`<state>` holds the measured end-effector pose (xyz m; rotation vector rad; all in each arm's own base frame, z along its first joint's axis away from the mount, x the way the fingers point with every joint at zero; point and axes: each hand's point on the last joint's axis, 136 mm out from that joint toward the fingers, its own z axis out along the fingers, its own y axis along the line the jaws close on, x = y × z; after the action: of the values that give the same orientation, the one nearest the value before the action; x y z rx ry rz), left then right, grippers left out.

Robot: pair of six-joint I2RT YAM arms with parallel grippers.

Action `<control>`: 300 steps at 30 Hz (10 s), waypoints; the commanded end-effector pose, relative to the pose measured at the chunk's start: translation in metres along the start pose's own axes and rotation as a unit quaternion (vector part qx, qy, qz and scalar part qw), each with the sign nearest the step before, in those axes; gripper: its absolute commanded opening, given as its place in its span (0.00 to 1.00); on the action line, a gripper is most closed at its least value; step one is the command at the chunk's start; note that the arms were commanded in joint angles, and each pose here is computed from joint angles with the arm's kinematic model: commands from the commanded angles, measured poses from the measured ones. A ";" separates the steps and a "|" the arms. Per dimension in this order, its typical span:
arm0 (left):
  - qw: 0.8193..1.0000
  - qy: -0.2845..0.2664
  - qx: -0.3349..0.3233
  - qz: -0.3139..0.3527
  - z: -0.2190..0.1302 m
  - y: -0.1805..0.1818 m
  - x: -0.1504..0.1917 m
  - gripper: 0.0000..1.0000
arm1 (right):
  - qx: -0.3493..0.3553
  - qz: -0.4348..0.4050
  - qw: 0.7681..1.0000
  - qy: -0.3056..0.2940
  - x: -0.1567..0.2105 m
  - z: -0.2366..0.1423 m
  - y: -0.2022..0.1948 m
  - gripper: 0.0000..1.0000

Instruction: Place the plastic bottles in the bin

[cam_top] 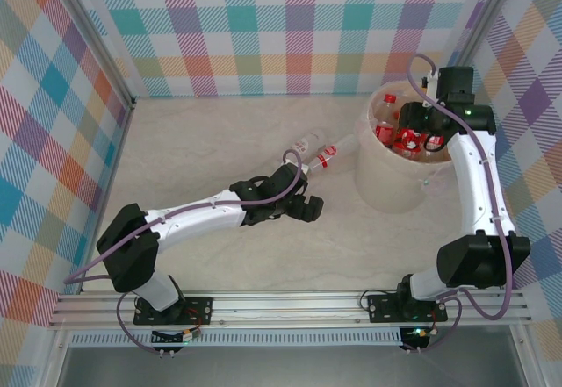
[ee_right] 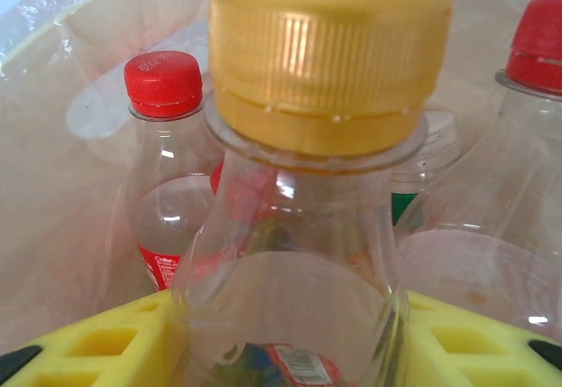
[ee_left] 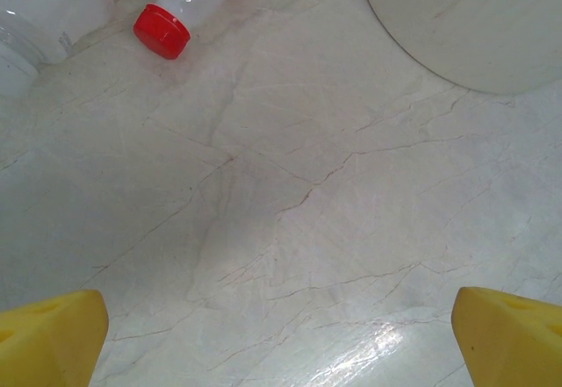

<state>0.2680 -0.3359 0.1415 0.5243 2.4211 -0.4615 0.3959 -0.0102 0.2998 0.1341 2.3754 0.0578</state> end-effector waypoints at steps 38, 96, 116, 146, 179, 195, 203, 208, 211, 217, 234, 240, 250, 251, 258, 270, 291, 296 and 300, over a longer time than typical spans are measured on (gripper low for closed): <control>0.985 0.000 0.000 0.175 0.118 0.010 -0.116 0.82 | -0.287 0.046 0.951 -0.104 0.070 -0.213 0.088 0.80; 0.977 -0.213 0.015 -0.027 -0.089 0.033 -0.108 0.41 | -0.431 0.017 0.890 -0.145 0.046 -0.223 0.149 0.79; 0.945 -0.211 0.243 -0.050 -0.122 -0.030 -0.062 0.40 | -0.455 0.062 0.885 -0.076 0.083 -0.098 0.222 0.92; 0.933 -0.199 0.295 -0.052 -0.105 -0.068 -0.071 0.41 | -0.455 0.080 0.886 -0.041 0.090 -0.075 0.230 0.65; 0.970 -0.168 0.101 -0.147 -0.065 0.015 -0.029 1.00 | -0.106 -0.083 0.911 -0.389 -0.120 -0.203 0.107 0.40; 0.978 -0.158 0.079 -0.111 -0.067 0.019 -0.027 1.00 | -0.054 -0.062 0.957 -0.277 -0.085 -0.120 0.066 0.41; 0.980 -0.154 0.065 -0.104 -0.065 0.024 -0.024 1.00 | -0.076 -0.053 0.971 -0.221 -0.050 -0.073 0.072 0.42; 0.982 -0.152 0.063 -0.093 -0.061 0.021 -0.028 1.00 | -0.071 -0.051 0.978 -0.188 -0.026 -0.050 0.069 0.44; 0.983 -0.148 0.067 -0.086 -0.056 0.016 -0.032 1.00 | -0.070 -0.049 0.982 -0.170 -0.011 -0.039 0.067 0.44; 0.983 -0.148 0.075 -0.076 -0.048 0.012 -0.045 1.00 | -0.071 -0.047 0.986 -0.145 0.009 -0.030 0.065 0.46; 0.988 -0.125 0.074 -0.050 -0.027 0.035 -0.098 1.00 | -0.065 -0.079 0.977 -0.188 -0.041 -0.111 0.065 0.77; 0.993 -0.112 0.042 -0.022 0.001 0.056 -0.105 1.00 | -0.083 -0.067 0.977 -0.184 -0.051 -0.112 0.072 0.65; 0.999 0.009 -0.039 0.021 0.089 0.131 -0.117 1.00 | -0.224 -0.049 0.961 -0.156 -0.013 -0.178 0.105 0.70; 0.999 0.016 -0.045 0.025 0.095 0.136 -0.118 1.00 | -0.227 -0.045 0.960 -0.155 -0.009 -0.182 0.105 0.70; 0.996 0.062 -0.041 0.042 0.123 0.143 -0.107 1.00 | -0.224 -0.036 0.966 -0.125 0.016 -0.190 0.099 0.77; 0.993 0.109 -0.040 0.028 0.148 0.147 -0.072 0.94 | -0.210 -0.041 0.970 -0.115 0.046 -0.192 0.088 0.80; 0.999 0.037 -0.006 0.022 0.107 0.131 -0.091 0.55 | -0.235 -0.041 0.964 -0.116 0.053 -0.208 0.094 0.77; 0.998 -0.051 0.022 -0.002 0.056 0.116 -0.108 0.52 | -0.282 -0.033 0.951 -0.126 0.042 -0.209 0.113 0.76; 0.992 -0.104 0.065 -0.019 0.018 0.098 -0.106 0.50 | -0.314 -0.030 0.941 -0.123 0.043 -0.205 0.130 0.75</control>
<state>0.4064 -0.2737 0.1342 0.5042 2.3712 -0.5140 0.2343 0.1074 0.4166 -0.2009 2.0664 0.6181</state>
